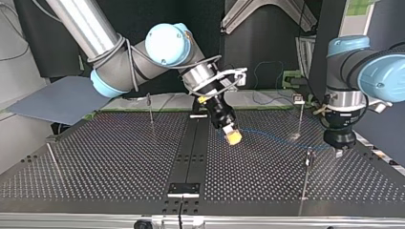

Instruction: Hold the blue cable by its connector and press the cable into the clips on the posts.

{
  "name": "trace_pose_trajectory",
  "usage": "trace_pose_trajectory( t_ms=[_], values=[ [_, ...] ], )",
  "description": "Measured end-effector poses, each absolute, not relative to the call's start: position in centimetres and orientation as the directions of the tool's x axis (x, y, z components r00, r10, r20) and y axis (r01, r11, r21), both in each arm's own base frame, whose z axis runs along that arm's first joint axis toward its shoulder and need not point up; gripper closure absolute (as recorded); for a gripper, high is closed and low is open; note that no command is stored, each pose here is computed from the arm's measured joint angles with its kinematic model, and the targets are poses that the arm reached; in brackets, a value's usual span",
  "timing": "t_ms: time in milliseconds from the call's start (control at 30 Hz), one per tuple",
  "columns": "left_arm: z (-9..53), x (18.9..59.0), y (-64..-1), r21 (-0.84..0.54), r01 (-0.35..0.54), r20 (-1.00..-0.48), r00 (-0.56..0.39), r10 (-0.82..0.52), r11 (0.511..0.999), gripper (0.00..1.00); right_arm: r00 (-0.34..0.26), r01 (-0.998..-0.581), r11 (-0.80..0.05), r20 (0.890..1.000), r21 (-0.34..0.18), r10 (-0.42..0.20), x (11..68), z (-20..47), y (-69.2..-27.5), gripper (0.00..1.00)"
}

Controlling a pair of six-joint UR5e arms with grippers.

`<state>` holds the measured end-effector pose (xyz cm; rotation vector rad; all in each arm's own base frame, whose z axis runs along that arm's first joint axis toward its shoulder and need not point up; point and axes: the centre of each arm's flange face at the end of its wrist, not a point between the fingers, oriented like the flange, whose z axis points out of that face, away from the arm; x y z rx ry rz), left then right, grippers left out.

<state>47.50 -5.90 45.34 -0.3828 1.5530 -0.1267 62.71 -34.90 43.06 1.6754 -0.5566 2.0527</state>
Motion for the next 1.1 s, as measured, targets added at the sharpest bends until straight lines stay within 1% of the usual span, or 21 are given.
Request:
trace_pose_trajectory(
  t_ms=[233, 500, 833, 1100],
  values=[
    [44.7, 47.6, -5.9, -0.319, -0.143, -0.948, 0.029, -0.318, 0.937, 1.0, -0.175, -0.568, -0.822, 0.982, -0.037, 0.077, 62.5, 43.0, -35.4, 1.0],
    [45.4, 48.4, -5.9, -0.338, -0.086, -0.941, 0.048, -0.335, 0.937, 1.0, -0.173, -0.581, -0.813, 0.982, -0.039, 0.077, 61.9, 42.8, -36.4, 1.0],
    [44.0, 50.4, -5.2, -0.349, -0.076, -0.937, 0.016, -0.349, 0.934, 1.0, -0.17, -0.595, -0.803, 0.983, -0.04, 0.076, 61.3, 42.6, -37.5, 1.0],
    [45.7, 51.1, -5.0, -0.379, -0.051, -0.925, 0.045, -0.377, 0.924, 1.0, -0.169, -0.603, -0.797, 0.983, -0.04, 0.078, 61.0, 42.5, -38.2, 1.0]
  ],
)
